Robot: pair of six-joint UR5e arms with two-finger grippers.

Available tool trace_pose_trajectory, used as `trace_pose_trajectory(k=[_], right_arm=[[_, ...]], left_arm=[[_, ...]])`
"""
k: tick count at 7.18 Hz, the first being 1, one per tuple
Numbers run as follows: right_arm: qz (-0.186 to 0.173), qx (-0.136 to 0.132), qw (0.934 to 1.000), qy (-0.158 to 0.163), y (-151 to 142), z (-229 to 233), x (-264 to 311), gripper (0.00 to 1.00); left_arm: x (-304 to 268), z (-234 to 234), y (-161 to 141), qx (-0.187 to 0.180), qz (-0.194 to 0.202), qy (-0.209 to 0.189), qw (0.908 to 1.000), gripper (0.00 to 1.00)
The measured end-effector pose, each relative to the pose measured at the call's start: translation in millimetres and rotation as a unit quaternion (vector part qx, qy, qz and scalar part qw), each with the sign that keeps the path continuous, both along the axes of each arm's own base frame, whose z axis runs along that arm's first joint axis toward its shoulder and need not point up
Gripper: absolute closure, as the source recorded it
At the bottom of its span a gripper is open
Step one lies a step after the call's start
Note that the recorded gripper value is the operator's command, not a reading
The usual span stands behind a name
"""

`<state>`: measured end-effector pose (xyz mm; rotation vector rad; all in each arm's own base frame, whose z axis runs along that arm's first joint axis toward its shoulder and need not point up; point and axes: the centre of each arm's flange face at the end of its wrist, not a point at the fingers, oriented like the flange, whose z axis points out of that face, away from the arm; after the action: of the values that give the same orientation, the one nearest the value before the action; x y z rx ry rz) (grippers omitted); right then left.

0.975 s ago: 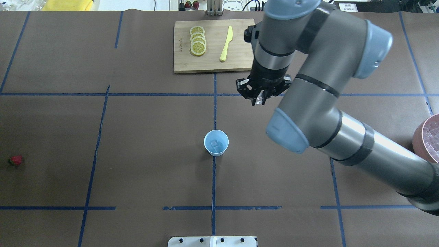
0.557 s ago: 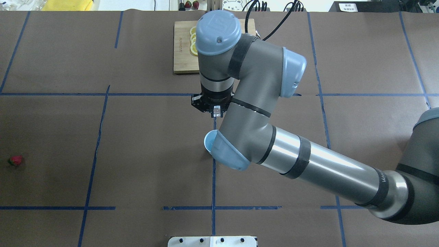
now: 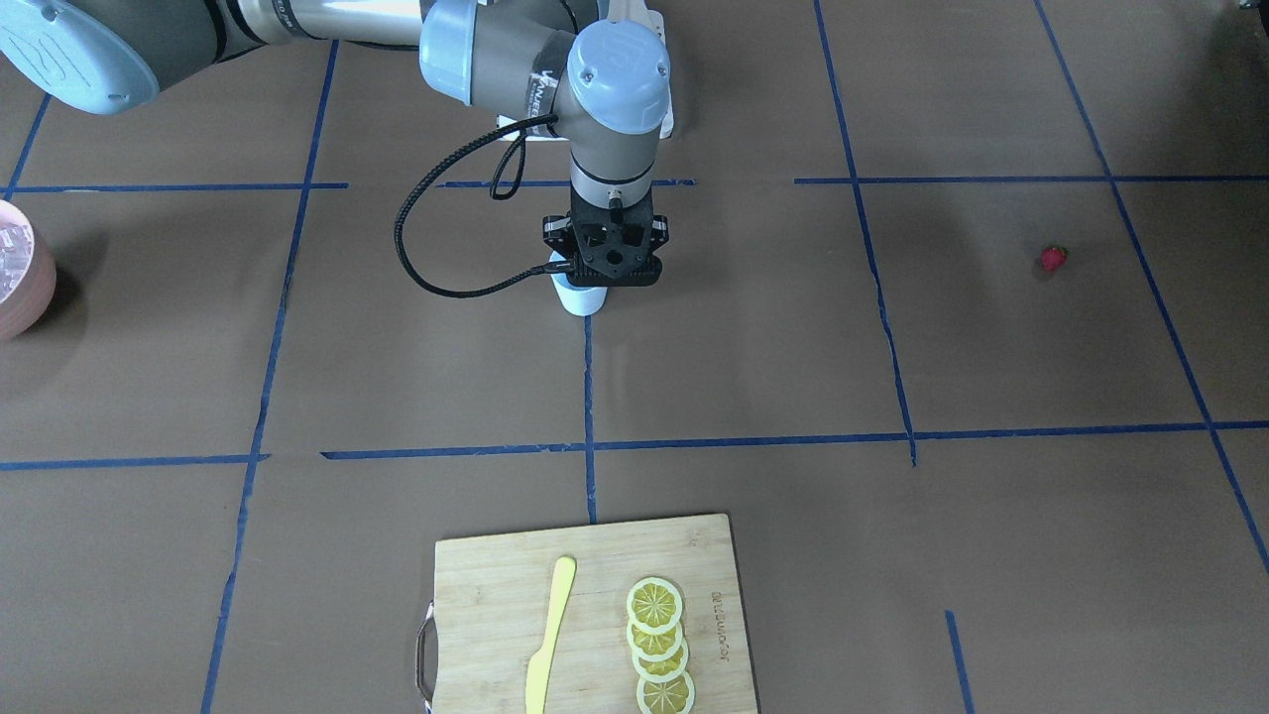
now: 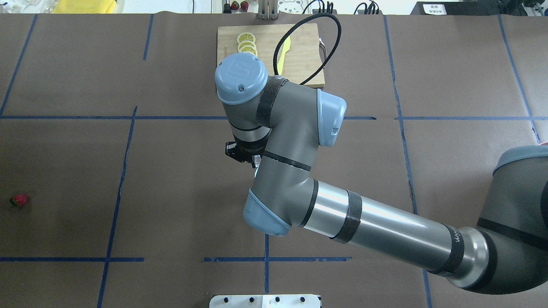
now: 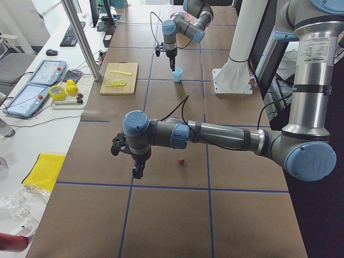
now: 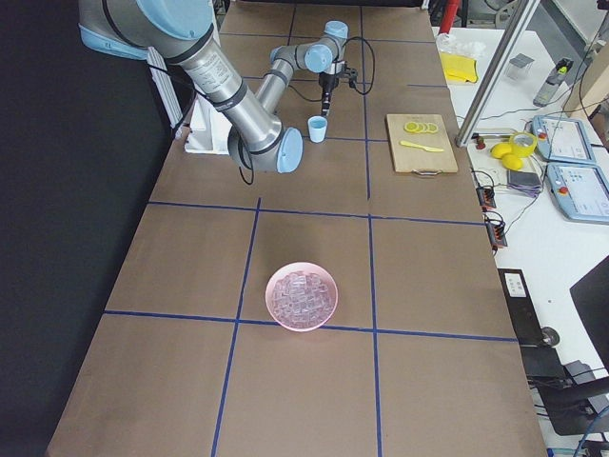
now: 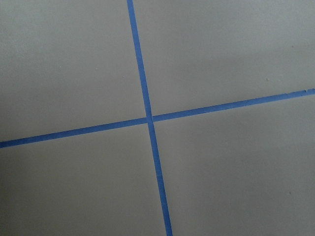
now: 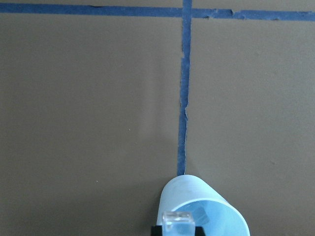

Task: Put ice and strawberries in cup
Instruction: 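Lower the right gripper into the cup and open it to drop the cube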

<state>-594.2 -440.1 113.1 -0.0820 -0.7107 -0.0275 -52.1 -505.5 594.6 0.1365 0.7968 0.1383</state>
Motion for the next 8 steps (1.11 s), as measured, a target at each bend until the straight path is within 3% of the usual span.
trace_pose_trajectory(k=[3, 8], right_arm=[[-0.007, -0.024, 0.9994, 0.022, 5.4, 6.4, 3.8, 1.00], [-0.010, -0.030, 0.9990, 0.031, 9.8, 21.4, 2.2, 0.99]], left_arm=[[0.0, 0.1, 0.0, 0.000, 0.000, 0.000, 1.0000, 0.00], [0.0, 0.6, 0.0, 0.000, 0.000, 0.000, 1.0000, 0.00]])
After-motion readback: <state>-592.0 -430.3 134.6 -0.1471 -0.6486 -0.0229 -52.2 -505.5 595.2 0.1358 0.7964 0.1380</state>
